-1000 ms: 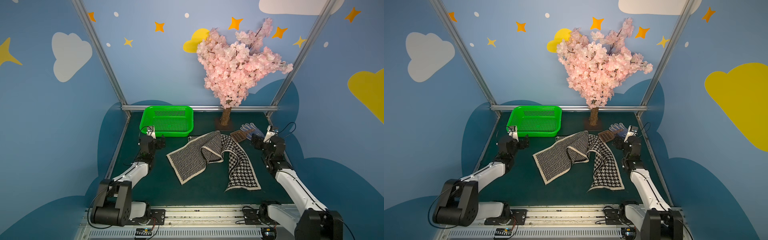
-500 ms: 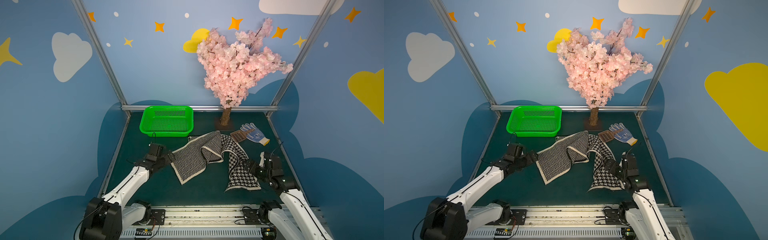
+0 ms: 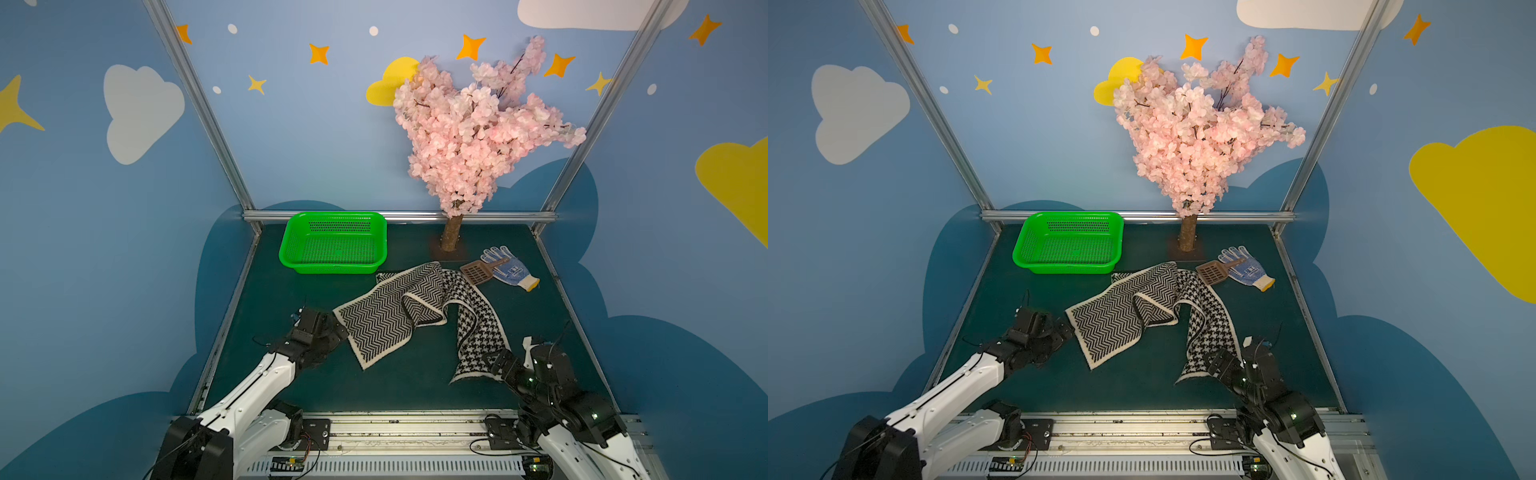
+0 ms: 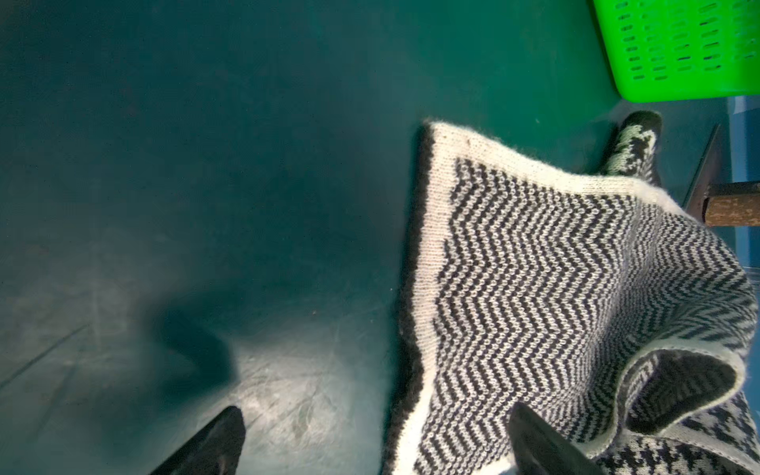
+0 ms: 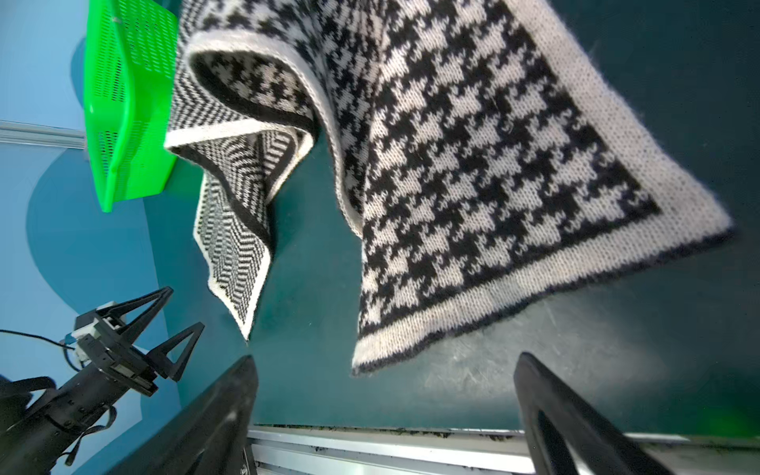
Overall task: Roll up the scarf and place it into the basket
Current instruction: Flatten out the scarf at the center of the board.
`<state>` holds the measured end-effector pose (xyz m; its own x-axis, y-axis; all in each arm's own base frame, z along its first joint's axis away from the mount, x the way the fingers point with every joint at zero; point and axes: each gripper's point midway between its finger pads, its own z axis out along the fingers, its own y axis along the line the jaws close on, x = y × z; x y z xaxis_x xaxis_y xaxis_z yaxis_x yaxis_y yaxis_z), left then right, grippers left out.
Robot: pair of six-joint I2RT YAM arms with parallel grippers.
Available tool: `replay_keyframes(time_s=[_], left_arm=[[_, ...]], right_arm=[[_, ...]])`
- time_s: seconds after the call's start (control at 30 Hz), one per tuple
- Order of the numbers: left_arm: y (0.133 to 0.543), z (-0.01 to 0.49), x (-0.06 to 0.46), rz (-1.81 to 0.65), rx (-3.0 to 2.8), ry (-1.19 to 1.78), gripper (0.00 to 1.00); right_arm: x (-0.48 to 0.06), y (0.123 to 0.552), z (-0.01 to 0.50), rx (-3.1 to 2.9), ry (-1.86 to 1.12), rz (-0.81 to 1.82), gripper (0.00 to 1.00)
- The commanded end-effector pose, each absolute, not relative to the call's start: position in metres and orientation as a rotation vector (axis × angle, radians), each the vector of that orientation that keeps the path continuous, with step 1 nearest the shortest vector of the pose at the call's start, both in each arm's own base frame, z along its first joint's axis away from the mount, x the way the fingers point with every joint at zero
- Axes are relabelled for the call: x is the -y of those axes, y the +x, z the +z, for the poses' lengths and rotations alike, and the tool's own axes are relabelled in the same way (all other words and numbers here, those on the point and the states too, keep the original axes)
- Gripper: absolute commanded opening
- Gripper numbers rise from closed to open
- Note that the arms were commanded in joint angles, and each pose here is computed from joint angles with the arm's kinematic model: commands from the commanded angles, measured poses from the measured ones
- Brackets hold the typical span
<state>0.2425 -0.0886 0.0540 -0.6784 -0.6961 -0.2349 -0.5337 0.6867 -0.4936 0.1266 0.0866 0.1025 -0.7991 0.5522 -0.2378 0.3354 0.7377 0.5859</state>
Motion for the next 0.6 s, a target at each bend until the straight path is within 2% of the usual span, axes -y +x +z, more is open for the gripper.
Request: replay_keyframes(time_s=[0.0, 0.27, 0.57], left_arm=[[0.255, 0.063, 0.097, -0.573, -2.501, -0.924, 1.00], [0.270, 0.053, 0.113, -0.648, -2.518, -0.937, 1.00], [0.274, 0.059, 0.111, -0.632, -2.502, -0.884, 1.00]], right_arm=[[-0.079, 0.091, 0.075, -2.789, 0.770, 0.578, 0.97], [-0.102, 0.100, 0.062, -2.908, 0.558, 0.337, 0.97], [-0.113, 0.121, 0.060, -2.779, 0.601, 0.365, 0.91]])
